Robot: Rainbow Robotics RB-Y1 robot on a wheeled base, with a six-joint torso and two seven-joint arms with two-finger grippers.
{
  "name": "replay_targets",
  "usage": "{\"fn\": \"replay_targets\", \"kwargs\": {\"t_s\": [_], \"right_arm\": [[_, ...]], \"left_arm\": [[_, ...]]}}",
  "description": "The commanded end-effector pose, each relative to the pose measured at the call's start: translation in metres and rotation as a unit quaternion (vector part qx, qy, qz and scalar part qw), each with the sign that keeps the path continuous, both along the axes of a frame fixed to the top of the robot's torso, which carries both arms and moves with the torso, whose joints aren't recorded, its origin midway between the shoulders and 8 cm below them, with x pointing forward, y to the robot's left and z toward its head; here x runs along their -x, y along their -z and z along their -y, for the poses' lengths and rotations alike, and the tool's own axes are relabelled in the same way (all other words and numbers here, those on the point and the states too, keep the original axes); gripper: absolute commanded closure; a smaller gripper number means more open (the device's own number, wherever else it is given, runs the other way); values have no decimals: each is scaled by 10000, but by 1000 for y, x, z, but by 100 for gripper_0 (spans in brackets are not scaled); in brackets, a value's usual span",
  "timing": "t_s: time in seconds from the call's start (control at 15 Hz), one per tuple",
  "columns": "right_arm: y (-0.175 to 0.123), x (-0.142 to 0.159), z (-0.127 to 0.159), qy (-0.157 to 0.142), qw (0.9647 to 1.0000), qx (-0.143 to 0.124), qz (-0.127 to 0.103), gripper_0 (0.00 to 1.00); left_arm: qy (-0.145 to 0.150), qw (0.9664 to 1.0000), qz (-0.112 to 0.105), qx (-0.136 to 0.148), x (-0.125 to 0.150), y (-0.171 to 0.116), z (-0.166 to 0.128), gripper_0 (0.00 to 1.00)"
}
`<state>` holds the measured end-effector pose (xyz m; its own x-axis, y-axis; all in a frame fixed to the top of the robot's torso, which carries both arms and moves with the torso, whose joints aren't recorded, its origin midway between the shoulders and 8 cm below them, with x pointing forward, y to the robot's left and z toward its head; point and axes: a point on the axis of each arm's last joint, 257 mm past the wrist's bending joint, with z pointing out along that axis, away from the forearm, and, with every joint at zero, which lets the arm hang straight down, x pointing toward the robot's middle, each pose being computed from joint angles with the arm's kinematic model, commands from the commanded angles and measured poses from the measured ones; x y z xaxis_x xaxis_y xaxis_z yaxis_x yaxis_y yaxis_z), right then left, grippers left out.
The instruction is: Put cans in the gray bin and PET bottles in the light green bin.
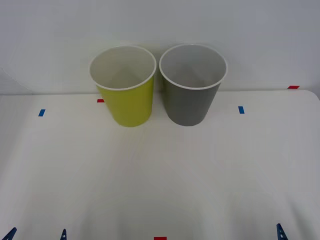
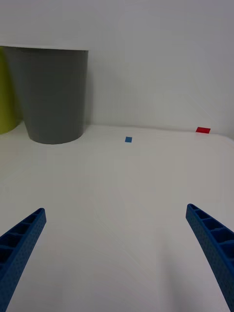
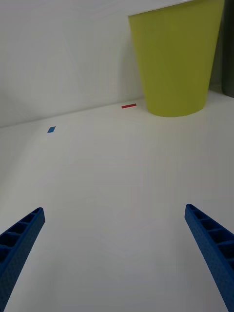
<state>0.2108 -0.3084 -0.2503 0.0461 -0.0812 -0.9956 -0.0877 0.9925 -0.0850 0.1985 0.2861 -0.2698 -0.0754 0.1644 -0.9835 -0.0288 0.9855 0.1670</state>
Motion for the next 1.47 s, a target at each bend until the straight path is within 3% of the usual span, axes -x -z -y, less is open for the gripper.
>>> {"fn": "replay_targets", "kwargs": {"t_s": [0.07, 1.47], "right_arm": [[-2, 1, 4, 26, 10000, 52, 31, 0], [-2, 1, 4, 26, 10000, 52, 31, 0]], "left_arm": [[0, 10000, 0, 0, 0, 0, 0, 0], [0, 10000, 0, 0, 0, 0, 0, 0]]}}
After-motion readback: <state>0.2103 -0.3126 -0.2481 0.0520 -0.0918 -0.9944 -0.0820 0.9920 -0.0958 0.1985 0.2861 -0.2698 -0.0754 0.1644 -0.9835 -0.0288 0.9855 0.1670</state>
